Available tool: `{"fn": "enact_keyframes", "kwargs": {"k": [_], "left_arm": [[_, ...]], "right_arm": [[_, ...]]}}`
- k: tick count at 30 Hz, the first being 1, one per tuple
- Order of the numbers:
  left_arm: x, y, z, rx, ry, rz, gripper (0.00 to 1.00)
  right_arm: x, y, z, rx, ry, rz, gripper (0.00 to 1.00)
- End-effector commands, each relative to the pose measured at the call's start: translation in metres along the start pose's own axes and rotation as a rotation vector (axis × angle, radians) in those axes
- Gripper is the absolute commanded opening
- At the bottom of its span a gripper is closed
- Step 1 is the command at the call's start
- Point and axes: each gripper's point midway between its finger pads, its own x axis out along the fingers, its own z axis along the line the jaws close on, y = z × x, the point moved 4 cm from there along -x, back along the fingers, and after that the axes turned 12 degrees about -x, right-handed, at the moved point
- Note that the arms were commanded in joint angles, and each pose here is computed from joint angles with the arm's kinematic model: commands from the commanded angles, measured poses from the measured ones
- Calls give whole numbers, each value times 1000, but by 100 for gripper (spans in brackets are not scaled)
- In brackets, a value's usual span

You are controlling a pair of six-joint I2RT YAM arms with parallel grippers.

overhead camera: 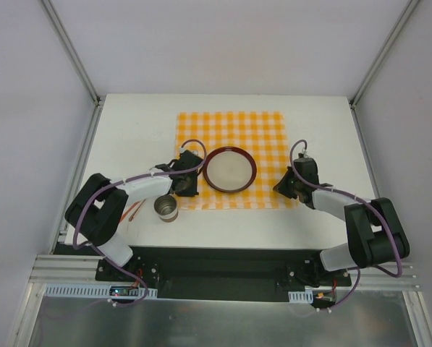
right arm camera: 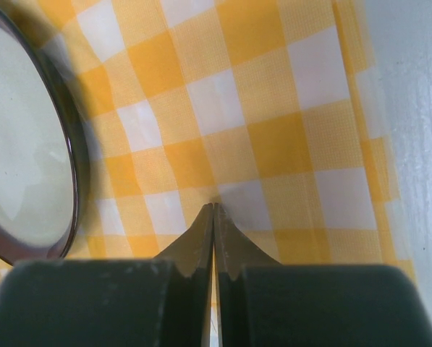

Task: Set the dinner table for one person
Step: Move the napkin to the center of the board.

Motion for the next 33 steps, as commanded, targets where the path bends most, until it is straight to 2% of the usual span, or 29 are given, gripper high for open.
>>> {"fn": "enact_keyframes", "kwargs": {"k": [1, 5, 7, 9, 12, 13, 16, 21, 33], "left_arm": [[-11, 15, 7, -11, -30, 20, 0], [-12, 16, 7, -6, -26, 18, 0], [-12, 14, 5, -3, -24, 15, 16], [-13, 11, 2, 3, -14, 9, 27], [-18, 0, -7, 12, 12, -17, 30], [-20, -2, -9, 14, 16, -24, 34], [-27, -10, -13, 18, 28, -48, 38], [-35, -21, -17, 26, 29, -84, 40], [-35, 5, 13, -26, -65, -55, 40]], "right_arm": [[-7, 15, -4, 7, 43, 24, 0], [-9, 15, -6, 0, 62, 24, 0], [-9, 7, -2, -22, 60, 17, 1], [-12, 0, 1, -39, 62, 22, 9], [-20, -19, 10, -82, 75, -11, 21], [-25, -33, 20, -101, 60, -42, 28], [-37, -44, 28, -153, 71, -58, 35], [-48, -65, 40, -213, 89, -79, 36], [-28, -38, 46, -213, 74, -16, 34]]}}
